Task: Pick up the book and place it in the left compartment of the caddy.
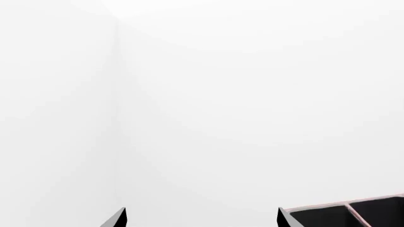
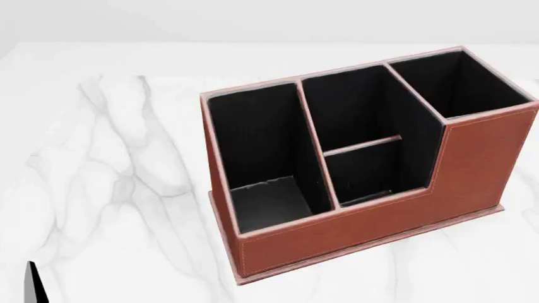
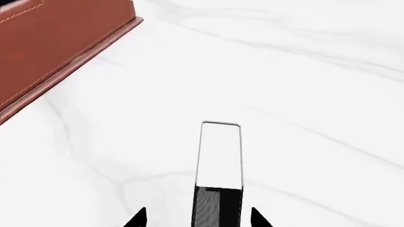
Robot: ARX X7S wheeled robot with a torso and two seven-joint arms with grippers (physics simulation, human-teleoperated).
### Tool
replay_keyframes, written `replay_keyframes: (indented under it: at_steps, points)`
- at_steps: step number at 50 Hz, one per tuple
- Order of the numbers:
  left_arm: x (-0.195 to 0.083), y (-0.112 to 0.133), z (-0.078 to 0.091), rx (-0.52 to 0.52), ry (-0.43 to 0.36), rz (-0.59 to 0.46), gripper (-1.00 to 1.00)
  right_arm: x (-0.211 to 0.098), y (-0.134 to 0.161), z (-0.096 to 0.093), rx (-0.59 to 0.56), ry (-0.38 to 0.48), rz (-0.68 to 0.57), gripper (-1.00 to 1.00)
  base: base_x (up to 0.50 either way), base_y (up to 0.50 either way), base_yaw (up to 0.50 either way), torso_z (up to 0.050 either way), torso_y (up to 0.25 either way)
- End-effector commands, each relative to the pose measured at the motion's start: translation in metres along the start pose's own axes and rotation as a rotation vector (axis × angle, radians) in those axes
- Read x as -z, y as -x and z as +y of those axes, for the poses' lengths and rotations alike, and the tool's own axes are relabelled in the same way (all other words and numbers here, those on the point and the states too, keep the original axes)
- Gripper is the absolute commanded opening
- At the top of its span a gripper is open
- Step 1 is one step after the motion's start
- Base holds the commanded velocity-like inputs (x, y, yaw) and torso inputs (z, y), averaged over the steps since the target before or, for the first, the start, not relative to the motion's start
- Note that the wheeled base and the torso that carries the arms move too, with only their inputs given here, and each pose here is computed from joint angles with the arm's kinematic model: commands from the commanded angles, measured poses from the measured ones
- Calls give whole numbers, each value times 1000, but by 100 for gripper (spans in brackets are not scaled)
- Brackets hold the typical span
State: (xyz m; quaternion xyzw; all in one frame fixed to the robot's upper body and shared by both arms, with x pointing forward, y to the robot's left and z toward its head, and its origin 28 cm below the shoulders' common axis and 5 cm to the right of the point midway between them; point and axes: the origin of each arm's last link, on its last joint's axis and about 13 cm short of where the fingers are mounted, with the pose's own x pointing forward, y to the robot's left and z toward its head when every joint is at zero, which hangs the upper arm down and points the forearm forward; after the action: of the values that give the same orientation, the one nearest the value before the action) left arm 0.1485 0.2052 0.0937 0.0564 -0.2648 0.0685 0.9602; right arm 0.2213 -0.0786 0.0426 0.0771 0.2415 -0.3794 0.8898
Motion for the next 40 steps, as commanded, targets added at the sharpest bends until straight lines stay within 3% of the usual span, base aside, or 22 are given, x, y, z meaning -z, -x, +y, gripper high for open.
replay_keyframes:
  at_steps: [1,29,35,40]
  points:
    - [0,0,0,0,-1,1,100,1,-3,1,-28,-10,25,-100,0,0,0,0,0]
    - [1,0,0,1,-1,3,100,0,0,-1,-18,-34,-57,-100,0,0,0,0,0]
    - [2,0,0,2,-1,6,100,-2,8,-4,-15,-74,-223,-100,0,0,0,0,0]
    - [2,0,0,2,-1,6,100,-6,19,-10,18,-116,-457,-100,0,0,0,0,0]
